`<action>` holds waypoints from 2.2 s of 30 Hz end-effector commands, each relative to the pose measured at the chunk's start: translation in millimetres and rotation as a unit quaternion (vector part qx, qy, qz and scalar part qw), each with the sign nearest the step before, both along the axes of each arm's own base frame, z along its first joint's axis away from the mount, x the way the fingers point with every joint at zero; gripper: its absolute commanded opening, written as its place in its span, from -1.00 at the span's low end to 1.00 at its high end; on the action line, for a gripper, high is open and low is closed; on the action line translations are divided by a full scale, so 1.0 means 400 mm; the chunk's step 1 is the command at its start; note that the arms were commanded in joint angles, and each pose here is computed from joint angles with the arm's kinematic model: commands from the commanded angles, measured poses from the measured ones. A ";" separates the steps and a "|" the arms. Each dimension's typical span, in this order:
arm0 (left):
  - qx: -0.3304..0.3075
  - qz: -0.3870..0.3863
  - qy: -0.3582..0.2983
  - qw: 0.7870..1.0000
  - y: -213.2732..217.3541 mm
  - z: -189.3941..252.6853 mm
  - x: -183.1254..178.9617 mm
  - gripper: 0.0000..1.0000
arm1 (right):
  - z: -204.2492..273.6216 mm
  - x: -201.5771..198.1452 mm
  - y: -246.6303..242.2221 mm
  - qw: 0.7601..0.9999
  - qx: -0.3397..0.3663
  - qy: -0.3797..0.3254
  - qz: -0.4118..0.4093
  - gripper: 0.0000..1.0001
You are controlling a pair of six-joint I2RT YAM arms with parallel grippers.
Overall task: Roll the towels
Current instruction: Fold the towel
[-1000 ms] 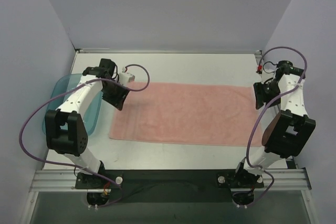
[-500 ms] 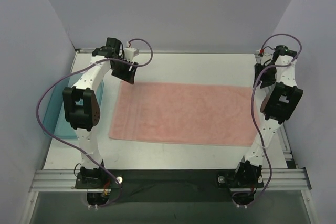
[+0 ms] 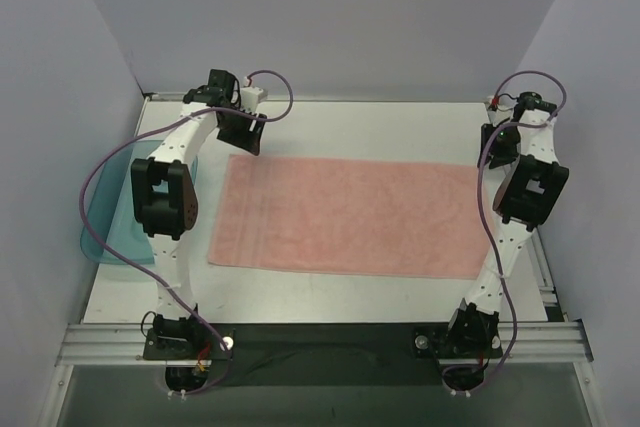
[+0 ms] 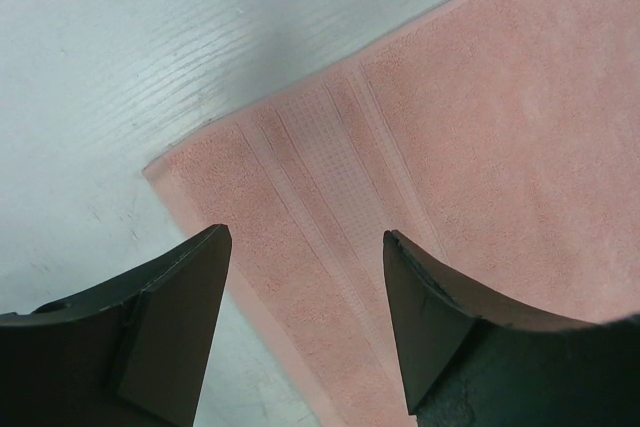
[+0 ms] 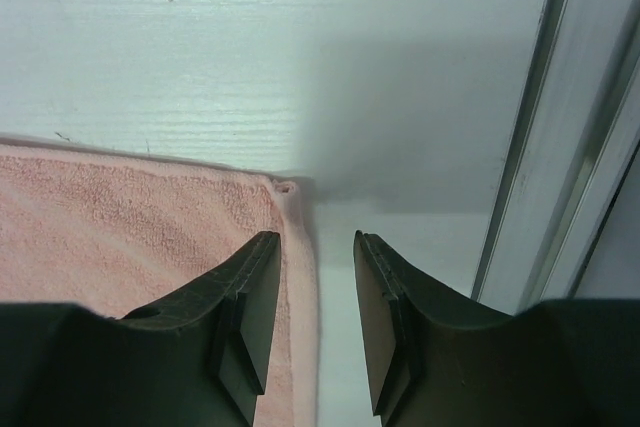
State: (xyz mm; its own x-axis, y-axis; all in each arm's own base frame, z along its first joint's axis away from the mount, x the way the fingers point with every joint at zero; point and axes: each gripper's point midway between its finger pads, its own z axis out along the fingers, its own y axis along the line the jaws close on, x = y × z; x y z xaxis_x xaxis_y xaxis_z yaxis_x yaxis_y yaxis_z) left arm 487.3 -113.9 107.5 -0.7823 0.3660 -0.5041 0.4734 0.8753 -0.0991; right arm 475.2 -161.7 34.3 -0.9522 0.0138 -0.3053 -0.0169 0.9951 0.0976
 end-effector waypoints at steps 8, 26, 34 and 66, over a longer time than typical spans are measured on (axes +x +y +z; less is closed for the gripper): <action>0.011 0.008 -0.023 1.000 0.023 0.010 0.031 0.46 | -0.039 0.025 0.040 1.000 0.002 0.005 0.018 -0.28; 0.068 0.033 -0.014 0.997 0.086 -0.070 0.089 0.35 | -0.058 0.011 0.071 0.999 0.015 0.011 0.042 -1.00; 0.106 0.050 -0.029 0.993 0.142 -0.097 0.150 0.18 | -0.059 0.002 0.084 0.998 0.019 0.015 0.049 -1.00; 0.075 0.010 0.037 0.996 0.133 -0.205 0.118 -0.55 | -0.068 0.012 0.066 0.999 0.005 0.016 0.044 -1.00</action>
State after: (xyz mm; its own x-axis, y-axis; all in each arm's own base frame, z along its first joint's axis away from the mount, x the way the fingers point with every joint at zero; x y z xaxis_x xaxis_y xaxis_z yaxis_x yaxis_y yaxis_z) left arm 534.2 -64.2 24.6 -0.8165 0.4287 -0.3867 0.4558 0.8898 0.0240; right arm 489.7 -145.8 11.7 -0.9451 -0.0563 -0.3219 -0.0900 0.9918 0.0908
